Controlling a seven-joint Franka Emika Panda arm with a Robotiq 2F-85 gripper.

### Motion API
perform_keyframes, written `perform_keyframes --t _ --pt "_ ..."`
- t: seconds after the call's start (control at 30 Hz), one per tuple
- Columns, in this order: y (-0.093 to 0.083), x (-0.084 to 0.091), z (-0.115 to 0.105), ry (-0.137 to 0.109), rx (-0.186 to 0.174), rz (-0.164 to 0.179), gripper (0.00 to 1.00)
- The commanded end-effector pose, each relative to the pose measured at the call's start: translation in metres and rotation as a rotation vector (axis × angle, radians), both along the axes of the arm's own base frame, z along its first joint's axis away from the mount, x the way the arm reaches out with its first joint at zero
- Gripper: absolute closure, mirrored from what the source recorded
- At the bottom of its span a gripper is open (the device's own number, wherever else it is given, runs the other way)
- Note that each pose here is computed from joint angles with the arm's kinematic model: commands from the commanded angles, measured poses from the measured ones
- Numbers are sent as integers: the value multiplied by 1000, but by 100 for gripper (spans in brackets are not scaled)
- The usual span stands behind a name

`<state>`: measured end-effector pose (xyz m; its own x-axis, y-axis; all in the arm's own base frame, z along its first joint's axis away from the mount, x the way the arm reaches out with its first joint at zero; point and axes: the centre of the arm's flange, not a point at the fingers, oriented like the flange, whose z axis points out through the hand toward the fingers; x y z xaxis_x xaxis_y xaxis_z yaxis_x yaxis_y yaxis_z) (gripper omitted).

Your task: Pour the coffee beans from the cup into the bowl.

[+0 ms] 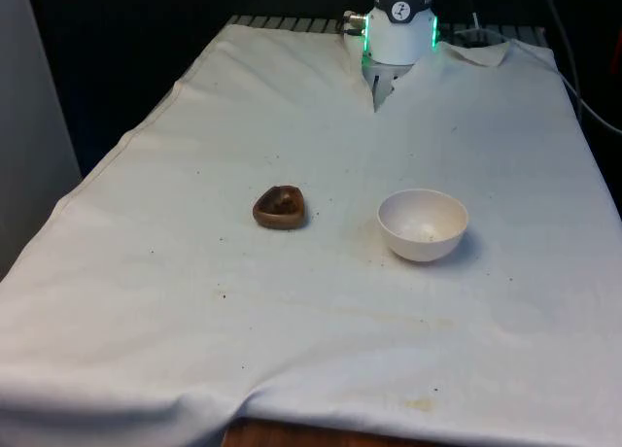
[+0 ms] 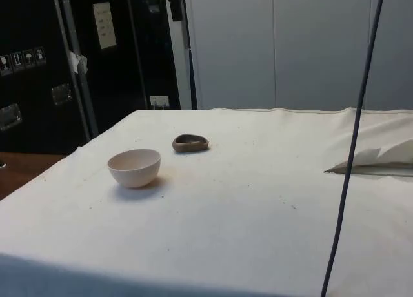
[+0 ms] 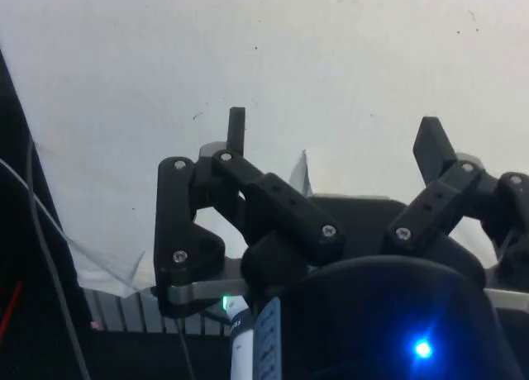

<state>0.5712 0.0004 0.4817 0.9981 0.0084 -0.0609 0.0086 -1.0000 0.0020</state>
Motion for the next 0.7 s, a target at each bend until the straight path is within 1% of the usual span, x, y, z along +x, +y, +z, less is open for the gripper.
perform_keyframes --t 0.0,0.17,0.2,0.27,0.3,0.33,0.5,0.67 --pt "0 3 0 3 1 1 0" --pt "0 8 -2 3 2 2 0" --pt "0 12 -4 2 2 2 0" --pt "0 9 -2 -2 1 0 0" --pt "0 14 -4 2 2 2 0" --pt "0 19 -6 1 3 3 0" --pt "-1 31 -10 -1 4 4 0" --pt "-4 37 -17 -3 5 1 0"
